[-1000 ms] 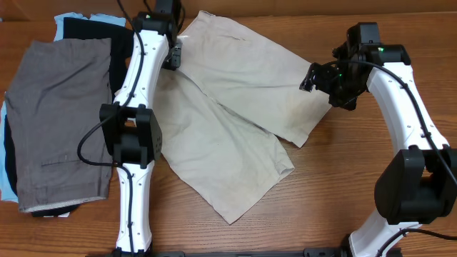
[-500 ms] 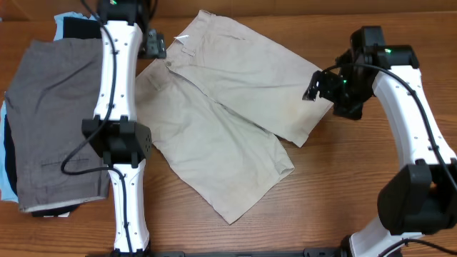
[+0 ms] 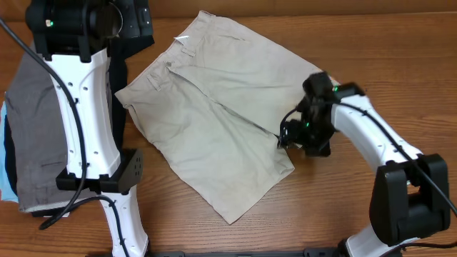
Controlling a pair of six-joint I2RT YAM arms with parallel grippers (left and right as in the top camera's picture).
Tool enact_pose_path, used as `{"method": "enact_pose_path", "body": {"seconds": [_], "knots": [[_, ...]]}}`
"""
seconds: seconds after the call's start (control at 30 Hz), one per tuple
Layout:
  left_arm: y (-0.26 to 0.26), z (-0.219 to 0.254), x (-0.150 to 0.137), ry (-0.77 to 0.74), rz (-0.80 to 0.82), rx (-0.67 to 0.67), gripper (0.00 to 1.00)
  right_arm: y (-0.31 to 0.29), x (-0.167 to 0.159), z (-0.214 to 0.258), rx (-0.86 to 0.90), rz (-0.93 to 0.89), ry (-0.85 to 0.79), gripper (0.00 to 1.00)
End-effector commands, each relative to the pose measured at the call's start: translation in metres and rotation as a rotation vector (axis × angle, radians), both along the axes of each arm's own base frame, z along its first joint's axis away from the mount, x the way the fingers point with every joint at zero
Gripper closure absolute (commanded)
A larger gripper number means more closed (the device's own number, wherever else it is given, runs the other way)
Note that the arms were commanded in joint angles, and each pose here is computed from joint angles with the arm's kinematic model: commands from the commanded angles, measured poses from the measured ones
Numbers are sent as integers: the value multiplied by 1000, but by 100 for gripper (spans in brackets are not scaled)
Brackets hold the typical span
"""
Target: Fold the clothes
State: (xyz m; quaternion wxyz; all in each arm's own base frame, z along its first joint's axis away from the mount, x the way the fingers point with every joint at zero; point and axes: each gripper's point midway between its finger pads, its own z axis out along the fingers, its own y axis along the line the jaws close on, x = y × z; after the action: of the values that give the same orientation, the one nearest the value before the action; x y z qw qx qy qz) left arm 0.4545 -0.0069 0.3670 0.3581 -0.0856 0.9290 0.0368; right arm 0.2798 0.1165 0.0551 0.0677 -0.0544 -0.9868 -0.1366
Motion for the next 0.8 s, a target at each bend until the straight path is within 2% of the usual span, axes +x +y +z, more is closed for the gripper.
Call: {"method": "enact_pose_path", "body": {"seconds": [0.0,0.1,0.23,0.3,0.4,0.5,0.77], "knots": [[-7,-3,0,14,-45,-6,0,8,-11,-18,5,39,-16,17],[-7,-4,0,19,-46,-7,0,19,-10,-30,17,72,-58,18],[-6,-7,0,28,-52,10,0,28,-15,-45,26,98,-87,26],[-6,-6,0,28,-55,12,0,27,-19,-50,24,100,-83,43],[-5,-7,1,28,-52,12,0,18,-19,-54,-24,40,-69,80],[-4,-7,1,28,-52,12,0,8,-15,-54,-39,-10,-65,96],[-4,-6,0,33,-83,39,0,-49,8,-55,-45,-212,-74,96]]}}
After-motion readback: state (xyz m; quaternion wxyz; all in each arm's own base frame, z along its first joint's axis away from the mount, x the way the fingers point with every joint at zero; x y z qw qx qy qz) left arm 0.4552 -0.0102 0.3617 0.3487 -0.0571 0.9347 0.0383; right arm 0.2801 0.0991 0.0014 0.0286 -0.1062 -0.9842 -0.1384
